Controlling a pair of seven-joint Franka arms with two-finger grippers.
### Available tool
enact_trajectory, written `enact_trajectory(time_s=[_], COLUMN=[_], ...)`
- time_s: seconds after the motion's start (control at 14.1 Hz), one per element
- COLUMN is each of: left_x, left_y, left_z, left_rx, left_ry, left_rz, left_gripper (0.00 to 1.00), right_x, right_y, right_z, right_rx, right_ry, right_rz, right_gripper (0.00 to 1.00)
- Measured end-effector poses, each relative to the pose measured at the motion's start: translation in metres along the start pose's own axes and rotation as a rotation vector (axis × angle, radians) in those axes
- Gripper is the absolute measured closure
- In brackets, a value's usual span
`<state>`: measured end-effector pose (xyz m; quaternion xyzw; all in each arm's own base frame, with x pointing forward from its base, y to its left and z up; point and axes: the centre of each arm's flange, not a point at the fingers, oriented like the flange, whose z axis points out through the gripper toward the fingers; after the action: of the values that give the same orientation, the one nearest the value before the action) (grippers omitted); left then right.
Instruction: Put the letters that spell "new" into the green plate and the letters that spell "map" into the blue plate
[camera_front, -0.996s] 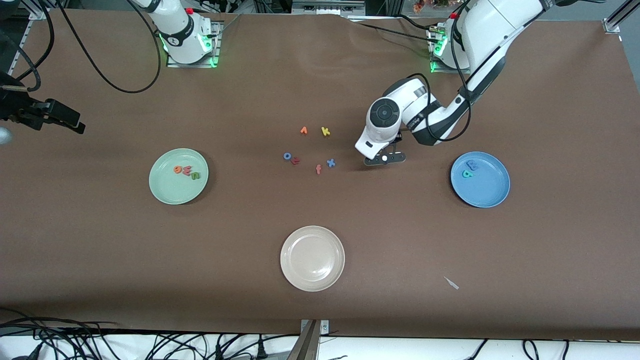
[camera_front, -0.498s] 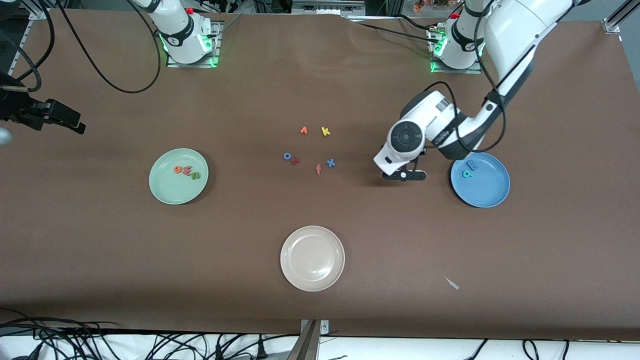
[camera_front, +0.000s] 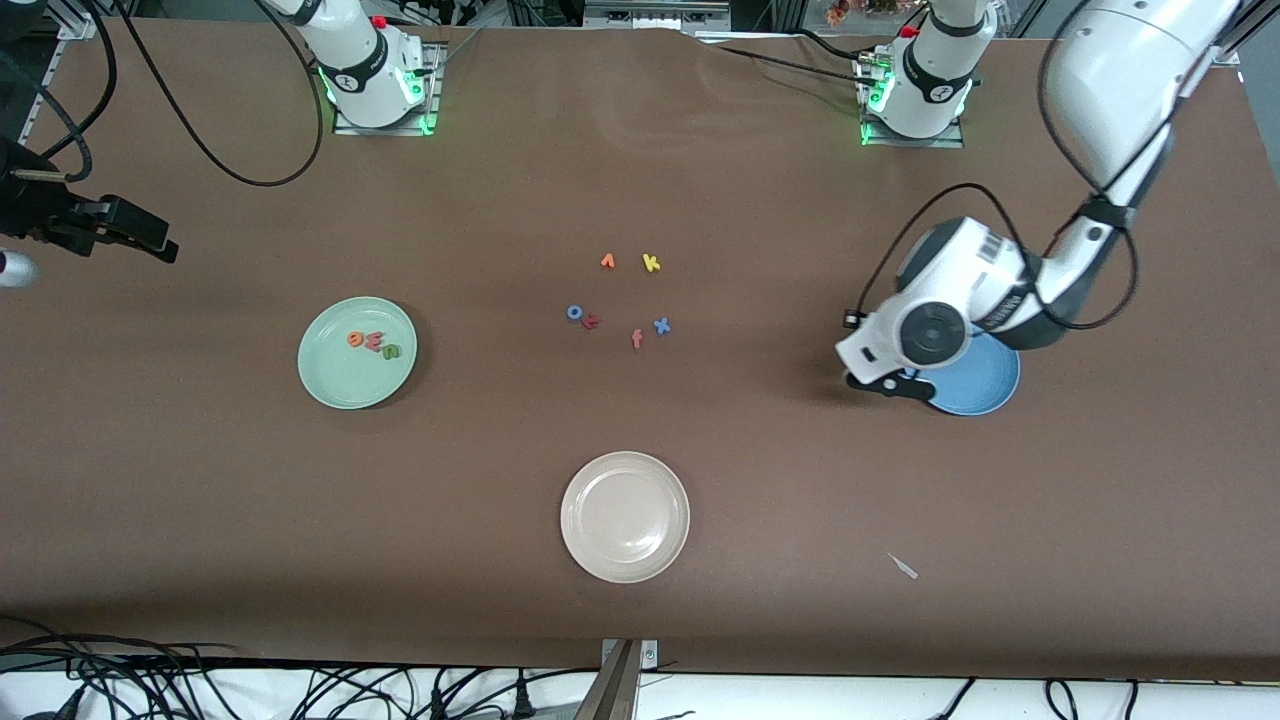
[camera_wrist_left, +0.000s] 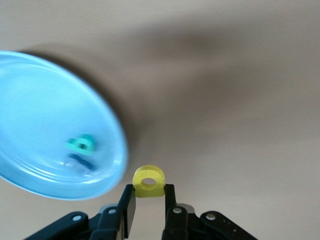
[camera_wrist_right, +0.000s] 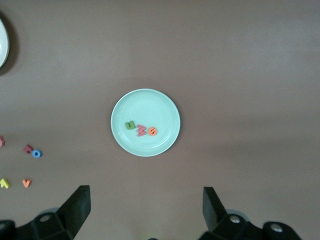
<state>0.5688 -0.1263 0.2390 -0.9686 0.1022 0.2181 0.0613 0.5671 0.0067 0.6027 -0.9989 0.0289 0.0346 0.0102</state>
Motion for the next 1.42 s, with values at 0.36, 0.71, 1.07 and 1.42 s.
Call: enact_trajectory(time_s=[0.36,0.71,1.07,1.42], left_x=[-0.003,0.002,-0.001,-0.005], left_y=[-0.112,-0.120,-0.155,-0.180], left_z=[0.015,0.025,-0.029,-0.054], left_rx=[0.008,-0.009,0.007,-0.029], left_ry=[-0.002,-0.009,-0.038,-0.019], left_rz=[0.115,0.134,0.064,0.010], left_gripper=[0.72,0.36,0.00,0.00], right_x=[-0.008,-0.009,-0.007,-0.001], right_y=[-0.018,-0.025,-0.026,-0.024], right_z=[0.005,0.010,0.008,0.004], right_rx=[-0.006,-0.014,-0.017,-0.022], right_ry=[-0.061,-0.064,-0.042,0.011], right_rz=[-0.017,0.071,0.073,0.051], right_gripper=[0.00,0.00,0.00,0.00])
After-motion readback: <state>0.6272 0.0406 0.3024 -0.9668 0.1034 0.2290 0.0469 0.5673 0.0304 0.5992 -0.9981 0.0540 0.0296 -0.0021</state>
